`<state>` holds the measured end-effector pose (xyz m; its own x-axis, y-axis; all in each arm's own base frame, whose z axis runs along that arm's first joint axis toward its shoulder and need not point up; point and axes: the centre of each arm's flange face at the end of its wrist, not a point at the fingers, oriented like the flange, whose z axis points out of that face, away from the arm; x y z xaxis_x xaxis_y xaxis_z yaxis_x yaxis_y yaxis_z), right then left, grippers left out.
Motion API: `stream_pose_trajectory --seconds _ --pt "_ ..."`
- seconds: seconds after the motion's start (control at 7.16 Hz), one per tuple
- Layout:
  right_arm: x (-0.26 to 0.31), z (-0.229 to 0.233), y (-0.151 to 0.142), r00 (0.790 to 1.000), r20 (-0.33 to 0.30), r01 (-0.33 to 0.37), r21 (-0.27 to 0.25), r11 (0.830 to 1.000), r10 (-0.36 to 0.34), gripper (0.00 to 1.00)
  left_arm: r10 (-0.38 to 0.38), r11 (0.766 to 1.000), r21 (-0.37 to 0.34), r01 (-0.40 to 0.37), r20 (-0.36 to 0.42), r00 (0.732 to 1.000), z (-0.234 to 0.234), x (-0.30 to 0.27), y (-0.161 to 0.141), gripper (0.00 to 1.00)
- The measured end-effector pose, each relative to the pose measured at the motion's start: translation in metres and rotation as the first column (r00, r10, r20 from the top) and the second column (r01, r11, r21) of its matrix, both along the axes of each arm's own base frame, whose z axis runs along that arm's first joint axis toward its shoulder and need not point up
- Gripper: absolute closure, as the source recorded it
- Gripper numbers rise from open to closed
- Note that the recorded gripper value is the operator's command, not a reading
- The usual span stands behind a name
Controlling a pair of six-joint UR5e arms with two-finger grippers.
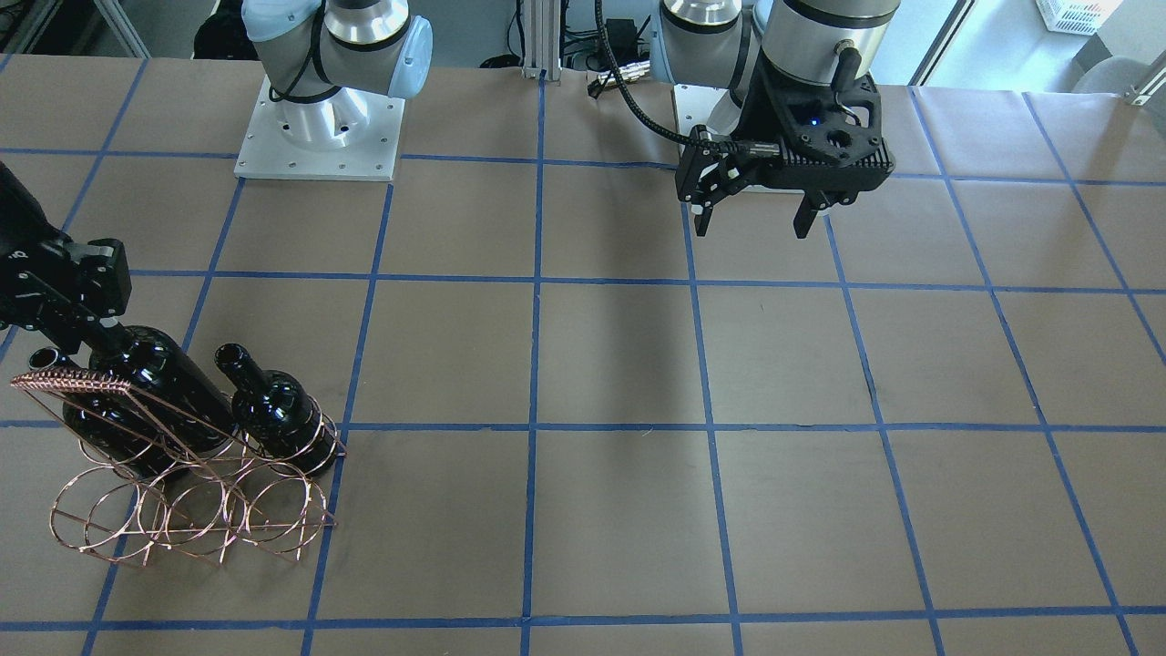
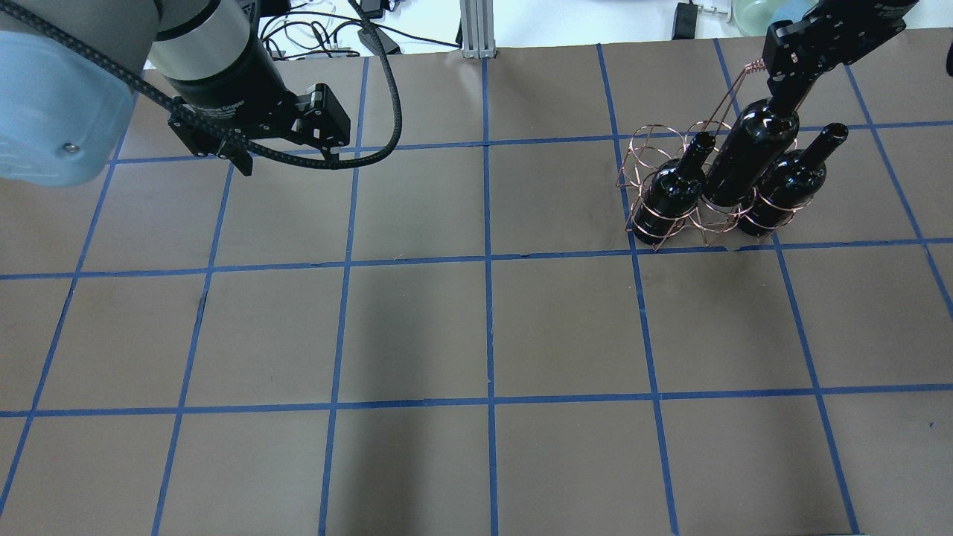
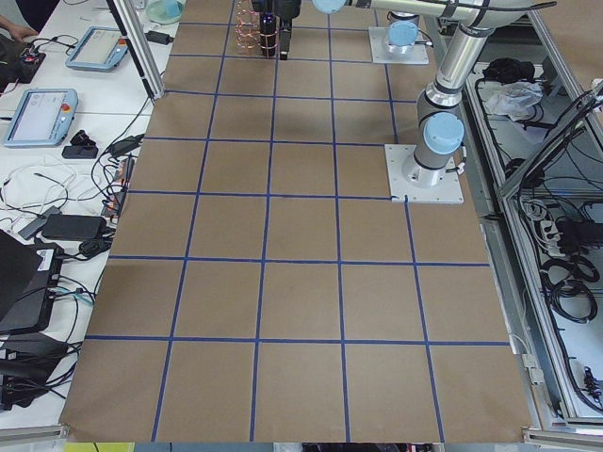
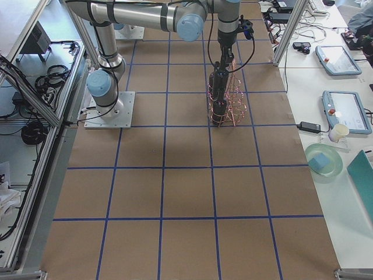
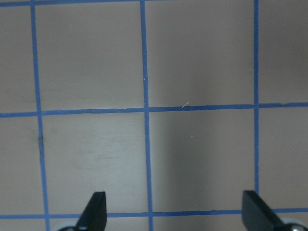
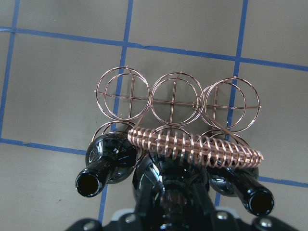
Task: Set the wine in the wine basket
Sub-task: 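Lower the bottle into the empty basket slot beside the other bottles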
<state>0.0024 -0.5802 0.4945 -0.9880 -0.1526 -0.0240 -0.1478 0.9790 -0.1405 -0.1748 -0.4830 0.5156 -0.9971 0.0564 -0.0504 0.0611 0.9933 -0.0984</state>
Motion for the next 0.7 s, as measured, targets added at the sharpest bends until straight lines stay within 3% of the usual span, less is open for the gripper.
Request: stream_pose_trajectory --seconds 0.28,0.7 --pt "-0.007 -0.003 -0.002 1.000 -0.001 0.000 0.001 1.000 0.000 1.00 -0.091 0.996 0.007 0.091 0.063 0.994 0.003 0.013 0.000 0.02" --pt "-0.009 -0.025 -0.004 1.000 0.006 0.000 0.018 1.000 0.000 1.00 -0.049 0.999 0.012 0.049 -0.042 0.998 0.002 0.038 -0.008 0.00"
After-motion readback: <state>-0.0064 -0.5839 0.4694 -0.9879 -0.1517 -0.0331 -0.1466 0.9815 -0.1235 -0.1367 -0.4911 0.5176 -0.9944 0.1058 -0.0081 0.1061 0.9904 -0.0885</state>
